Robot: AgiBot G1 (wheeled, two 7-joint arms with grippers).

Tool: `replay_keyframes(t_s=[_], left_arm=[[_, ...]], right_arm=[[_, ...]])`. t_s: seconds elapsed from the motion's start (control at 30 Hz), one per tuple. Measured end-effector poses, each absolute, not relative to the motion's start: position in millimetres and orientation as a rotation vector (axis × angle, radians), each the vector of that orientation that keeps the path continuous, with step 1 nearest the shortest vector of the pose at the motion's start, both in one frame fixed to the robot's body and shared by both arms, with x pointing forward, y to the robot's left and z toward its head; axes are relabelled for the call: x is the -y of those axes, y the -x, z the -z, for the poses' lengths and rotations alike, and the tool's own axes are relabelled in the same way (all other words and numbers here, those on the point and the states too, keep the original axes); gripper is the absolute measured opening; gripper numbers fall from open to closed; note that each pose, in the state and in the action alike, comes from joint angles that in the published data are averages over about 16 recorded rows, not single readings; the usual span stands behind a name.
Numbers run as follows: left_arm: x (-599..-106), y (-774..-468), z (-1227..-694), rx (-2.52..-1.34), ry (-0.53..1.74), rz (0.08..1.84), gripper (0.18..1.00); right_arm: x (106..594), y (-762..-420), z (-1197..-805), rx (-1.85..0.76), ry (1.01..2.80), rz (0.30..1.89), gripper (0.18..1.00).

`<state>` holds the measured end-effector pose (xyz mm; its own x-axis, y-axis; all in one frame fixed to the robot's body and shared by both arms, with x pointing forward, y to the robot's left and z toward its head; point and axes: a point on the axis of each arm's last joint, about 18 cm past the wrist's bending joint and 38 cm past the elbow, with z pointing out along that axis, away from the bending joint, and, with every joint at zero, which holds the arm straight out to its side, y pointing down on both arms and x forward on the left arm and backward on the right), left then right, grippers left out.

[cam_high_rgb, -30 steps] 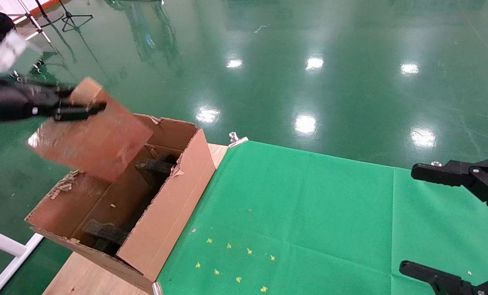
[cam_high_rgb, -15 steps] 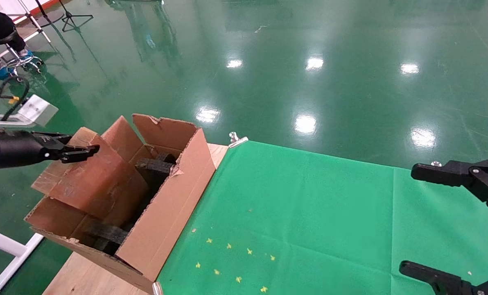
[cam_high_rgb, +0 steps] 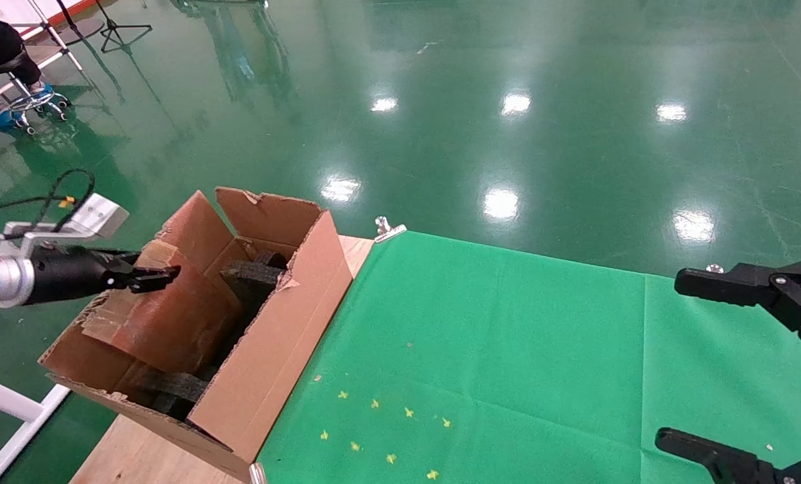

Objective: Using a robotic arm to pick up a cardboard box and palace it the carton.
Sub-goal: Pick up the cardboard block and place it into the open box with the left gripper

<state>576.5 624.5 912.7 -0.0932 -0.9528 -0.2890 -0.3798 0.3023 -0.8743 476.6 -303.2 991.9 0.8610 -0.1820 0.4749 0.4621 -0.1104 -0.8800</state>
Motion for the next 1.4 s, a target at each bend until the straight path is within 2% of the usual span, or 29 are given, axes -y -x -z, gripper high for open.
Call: replay_keyframes(t_s=[0.4,0.87,1.07,1.4], left_arm=[[-633.7,-593.4,-869.8,-1.597,1.330,0.714,0.460],[-639.2,-596.9,-861.4,-1.572,1.347,0.662,0.485],[-638.3,-595.6,-862.3,-1.584,1.341,0.667,0.538],[-635.0,-596.2,-884.8,-1.579,1.284,0.706,0.710]], right_arm=[[303.3,-476.6,-991.9,0.225,1.593,0.553,1.001],[303.3,-476.6,-991.9,0.224,1.593,0.553,1.001],[303.3,-476.6,-991.9,0.224,1.593,0.553,1.001],[303.3,-476.6,-991.9,0.224,1.593,0.553,1.001]])
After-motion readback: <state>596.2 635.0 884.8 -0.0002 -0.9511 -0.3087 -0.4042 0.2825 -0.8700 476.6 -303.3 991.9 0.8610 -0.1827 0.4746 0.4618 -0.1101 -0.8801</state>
